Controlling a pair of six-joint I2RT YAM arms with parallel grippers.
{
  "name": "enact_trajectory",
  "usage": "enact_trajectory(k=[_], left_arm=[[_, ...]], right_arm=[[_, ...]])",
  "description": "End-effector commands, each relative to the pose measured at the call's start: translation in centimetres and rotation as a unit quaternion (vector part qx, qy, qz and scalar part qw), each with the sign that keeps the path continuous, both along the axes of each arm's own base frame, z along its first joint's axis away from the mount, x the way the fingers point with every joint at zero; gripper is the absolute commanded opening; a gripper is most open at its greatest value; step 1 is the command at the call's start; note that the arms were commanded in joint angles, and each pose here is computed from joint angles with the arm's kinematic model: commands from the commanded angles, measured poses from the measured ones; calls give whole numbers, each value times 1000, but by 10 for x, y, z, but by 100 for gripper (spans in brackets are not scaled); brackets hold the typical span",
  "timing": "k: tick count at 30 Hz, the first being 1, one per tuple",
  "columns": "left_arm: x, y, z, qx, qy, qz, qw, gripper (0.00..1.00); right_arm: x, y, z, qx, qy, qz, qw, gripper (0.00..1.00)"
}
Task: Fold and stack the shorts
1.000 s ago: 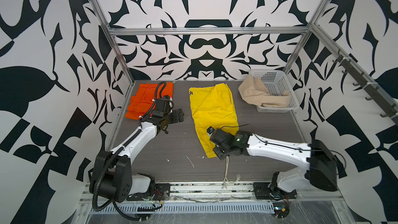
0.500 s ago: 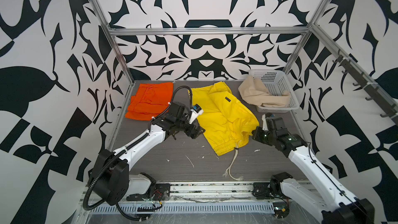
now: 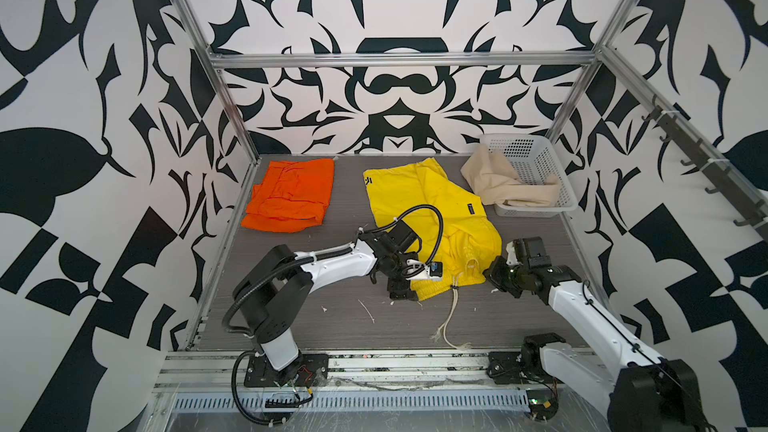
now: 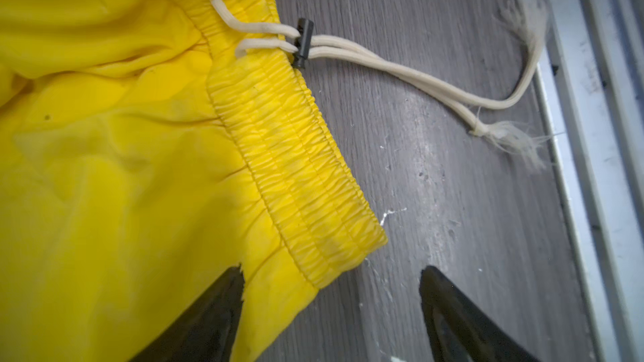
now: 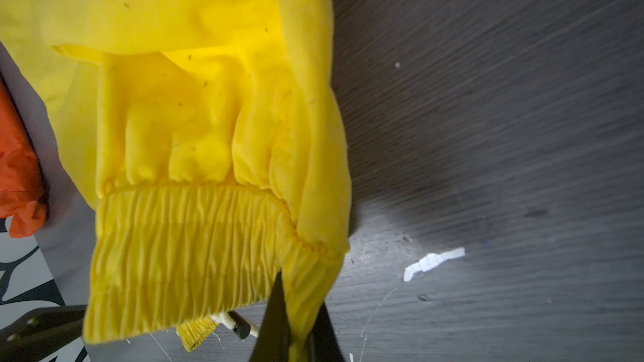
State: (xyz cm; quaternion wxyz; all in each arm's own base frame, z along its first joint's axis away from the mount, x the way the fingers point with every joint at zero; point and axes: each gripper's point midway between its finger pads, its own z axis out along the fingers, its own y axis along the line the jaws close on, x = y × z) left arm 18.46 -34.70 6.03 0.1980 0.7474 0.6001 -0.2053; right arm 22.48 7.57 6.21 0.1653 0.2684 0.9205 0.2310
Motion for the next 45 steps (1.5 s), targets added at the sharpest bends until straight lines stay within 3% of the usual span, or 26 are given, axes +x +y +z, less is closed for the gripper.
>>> enact_trajectory(k=[1,7,10,13,18,23,31,35,37,39,42,45], left_arm=[[3,-5,-12,15,-34,-46,998,80],[17,-17,-37,34,-67,-38,996,79],[15,-17,-50,41,-66,-34,996,73],[14,-18,-48,35,-69,-20,997,54],[3,-10,-10,13,-37,29,999,26],[-18,18,31,-15,-15,81,997,24],[-27,63,76,-48,-35,188,980,24],[-18,62,86,-66,-46,233,969,24],[-8,51,91,-82,-46,255,962,24],[2,34,89,-90,-33,277,956,25],[6,3,72,-81,-13,268,960,26],[-3,-31,56,-71,3,235,969,28]], right_arm=[[12,-2,19,-5,-33,-2,999,0],[13,1,25,1,-40,6,999,0],[14,1,30,1,-47,10,999,0],[17,1,37,-3,-55,14,998,0],[32,6,50,3,-73,25,997,0],[67,27,76,35,-108,58,992,0],[144,112,141,43,-195,165,966,0],[193,139,175,49,-240,191,951,0],[207,138,180,36,-247,186,950,0],[213,125,173,27,-236,174,956,7],[202,93,156,22,-208,142,967,39],[172,51,148,2,-190,103,976,62]])
